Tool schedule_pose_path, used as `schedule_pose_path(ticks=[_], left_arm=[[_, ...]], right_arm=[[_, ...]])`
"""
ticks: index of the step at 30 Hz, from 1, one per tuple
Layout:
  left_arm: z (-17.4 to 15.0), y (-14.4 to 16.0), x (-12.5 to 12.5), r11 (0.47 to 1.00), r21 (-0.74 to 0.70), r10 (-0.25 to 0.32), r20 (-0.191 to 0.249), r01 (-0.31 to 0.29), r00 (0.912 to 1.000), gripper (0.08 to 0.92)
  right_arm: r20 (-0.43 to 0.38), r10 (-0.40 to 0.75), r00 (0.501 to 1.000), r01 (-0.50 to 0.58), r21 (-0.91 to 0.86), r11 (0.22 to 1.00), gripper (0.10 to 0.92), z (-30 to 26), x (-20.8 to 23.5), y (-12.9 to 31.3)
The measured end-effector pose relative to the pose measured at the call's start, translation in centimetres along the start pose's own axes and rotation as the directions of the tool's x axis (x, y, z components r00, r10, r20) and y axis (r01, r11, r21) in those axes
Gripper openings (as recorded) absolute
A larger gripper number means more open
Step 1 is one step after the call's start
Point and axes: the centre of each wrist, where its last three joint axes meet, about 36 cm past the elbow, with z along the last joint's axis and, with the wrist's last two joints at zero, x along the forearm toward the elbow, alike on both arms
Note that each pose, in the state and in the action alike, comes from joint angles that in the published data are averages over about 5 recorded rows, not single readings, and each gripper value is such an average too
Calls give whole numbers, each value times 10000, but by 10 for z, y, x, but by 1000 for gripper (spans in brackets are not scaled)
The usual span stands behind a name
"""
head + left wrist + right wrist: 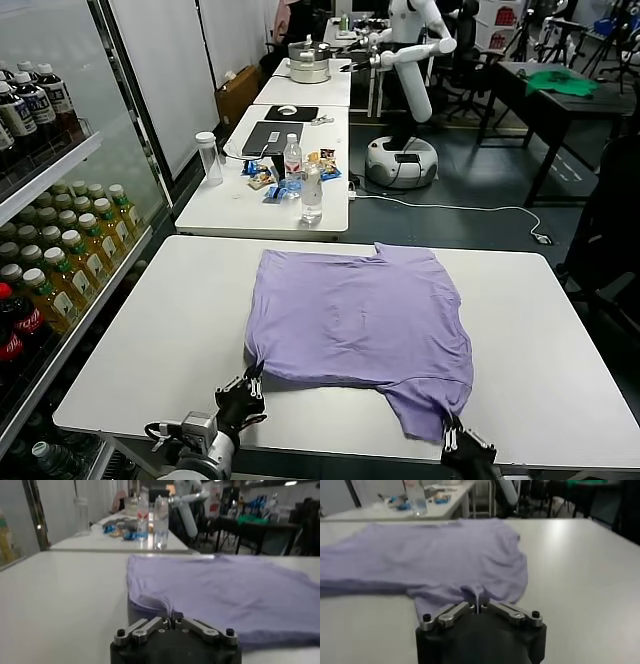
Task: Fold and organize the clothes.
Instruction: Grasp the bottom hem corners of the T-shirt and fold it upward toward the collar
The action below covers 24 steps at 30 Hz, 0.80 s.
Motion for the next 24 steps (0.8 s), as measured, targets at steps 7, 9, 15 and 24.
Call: schedule_pose_path(ticks=[7, 9, 15, 24], left_arm=[[-12, 8, -7, 9996, 47, 276, 593, -279, 9979, 112], [-14, 10, -12, 9995, 37, 323, 729, -326, 9968, 112], [-15, 15, -32, 9994, -150, 339, 961, -326, 9948, 112], [-14, 27, -69, 9975, -698, 209, 990, -140, 9949, 112]], right_arm=[[838, -58, 9965, 40, 219, 9998, 124, -20, -21, -15], [983, -107, 9951, 79, 286, 9996, 124, -23, -30, -19], [1242, -223, 9920, 152, 578, 9982, 124, -31, -58, -32], [1367, -241, 9903, 114, 928, 9956, 124, -37, -101, -45]])
